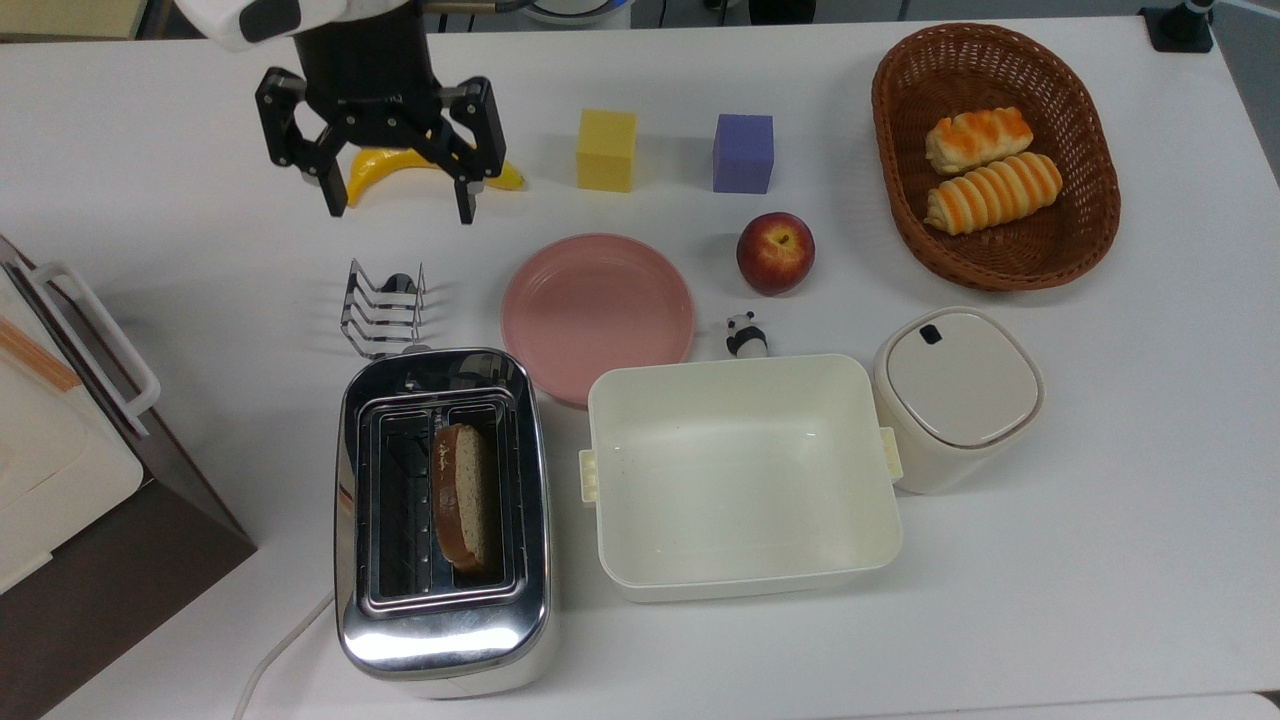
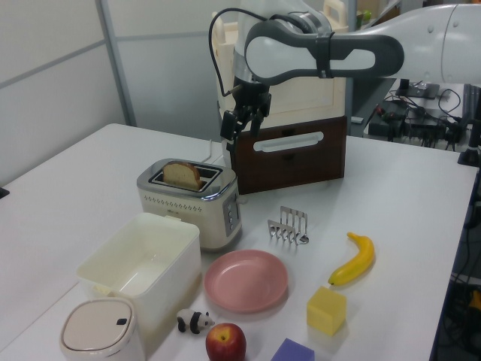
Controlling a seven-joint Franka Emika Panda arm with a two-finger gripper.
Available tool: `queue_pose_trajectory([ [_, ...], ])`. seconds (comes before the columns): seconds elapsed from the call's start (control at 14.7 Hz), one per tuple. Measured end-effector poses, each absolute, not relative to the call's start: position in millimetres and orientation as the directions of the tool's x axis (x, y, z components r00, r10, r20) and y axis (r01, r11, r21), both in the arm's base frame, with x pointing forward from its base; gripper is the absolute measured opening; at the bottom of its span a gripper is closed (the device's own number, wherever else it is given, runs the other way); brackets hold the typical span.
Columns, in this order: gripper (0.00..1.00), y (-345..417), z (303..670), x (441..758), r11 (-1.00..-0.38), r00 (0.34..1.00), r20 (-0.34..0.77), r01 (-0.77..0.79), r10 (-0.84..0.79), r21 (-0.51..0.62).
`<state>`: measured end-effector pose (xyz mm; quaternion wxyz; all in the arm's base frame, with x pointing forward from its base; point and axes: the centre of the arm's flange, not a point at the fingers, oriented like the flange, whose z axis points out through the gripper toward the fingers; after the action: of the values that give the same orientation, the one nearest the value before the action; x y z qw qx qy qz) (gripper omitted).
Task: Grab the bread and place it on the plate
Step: 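Move the open gripper over the toaster slot holding the bread slice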
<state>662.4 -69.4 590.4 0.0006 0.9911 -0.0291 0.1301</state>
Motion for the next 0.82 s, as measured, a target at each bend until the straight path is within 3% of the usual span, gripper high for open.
queue_pose_trajectory([
  [0.55, 0.96, -54, 538, 706, -1.000, 0.961, 0.276, -0.014, -0.013, 0.004],
  [0.82, 0.96, -34, 533, 713, -1.000, 0.957, 0.291, 0.017, 0.018, 0.008],
])
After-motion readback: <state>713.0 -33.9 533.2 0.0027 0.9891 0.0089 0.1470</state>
